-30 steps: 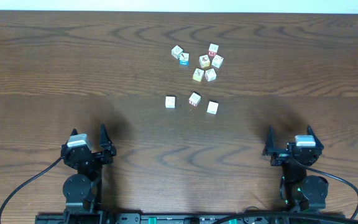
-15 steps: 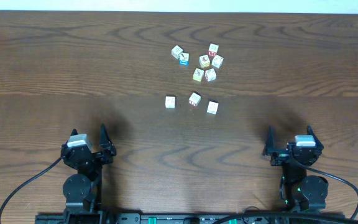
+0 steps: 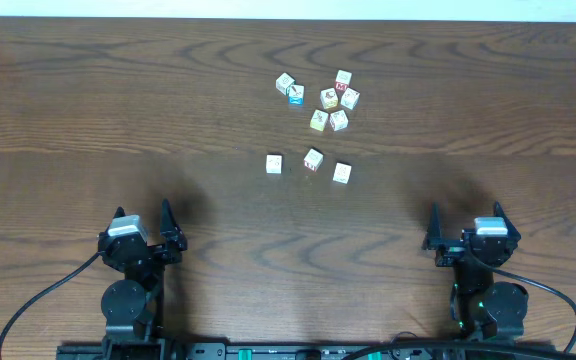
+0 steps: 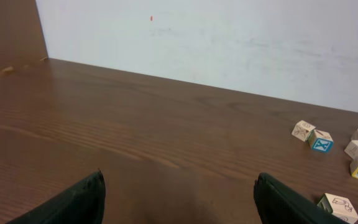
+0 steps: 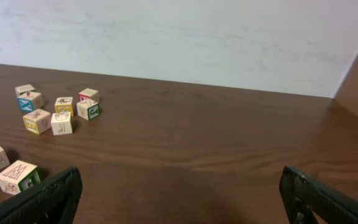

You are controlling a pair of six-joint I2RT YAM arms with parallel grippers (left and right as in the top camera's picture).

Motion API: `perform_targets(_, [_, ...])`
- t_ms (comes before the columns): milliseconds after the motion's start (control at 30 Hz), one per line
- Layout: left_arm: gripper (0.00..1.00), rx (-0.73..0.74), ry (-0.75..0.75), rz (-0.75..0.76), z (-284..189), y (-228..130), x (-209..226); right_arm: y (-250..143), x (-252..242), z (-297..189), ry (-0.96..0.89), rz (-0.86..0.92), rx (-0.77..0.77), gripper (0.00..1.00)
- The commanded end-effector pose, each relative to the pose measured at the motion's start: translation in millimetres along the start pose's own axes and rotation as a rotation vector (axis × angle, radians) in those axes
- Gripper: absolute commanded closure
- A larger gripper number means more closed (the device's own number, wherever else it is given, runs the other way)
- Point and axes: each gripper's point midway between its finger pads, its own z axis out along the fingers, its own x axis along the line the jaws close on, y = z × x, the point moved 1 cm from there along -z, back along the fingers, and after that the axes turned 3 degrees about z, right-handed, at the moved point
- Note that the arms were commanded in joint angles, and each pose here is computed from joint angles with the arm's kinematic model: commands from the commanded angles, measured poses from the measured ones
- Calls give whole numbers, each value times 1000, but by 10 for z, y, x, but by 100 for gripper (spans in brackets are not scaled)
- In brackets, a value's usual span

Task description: Lift 5 blocks

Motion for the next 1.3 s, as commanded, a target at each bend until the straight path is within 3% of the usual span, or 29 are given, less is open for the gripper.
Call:
perform_targets(0, [23,51,4,23,14,-176,16,-23,29,2,15,-10,8,1])
perform_targets(400, [23,51,4,23,14,-177,17,0,200,-10,120,46,0,1])
perform_targets(633, [23,51,3,23,14,-177,16,325,379,-82,239,44,-104,1])
perform_targets(933, [23,51,3,23,14,-177,16,683,360,-184,240,63,-169,1])
perform_targets(1267, [23,51,4,23,14,-177,17,805,456,-200,301,147,30,1])
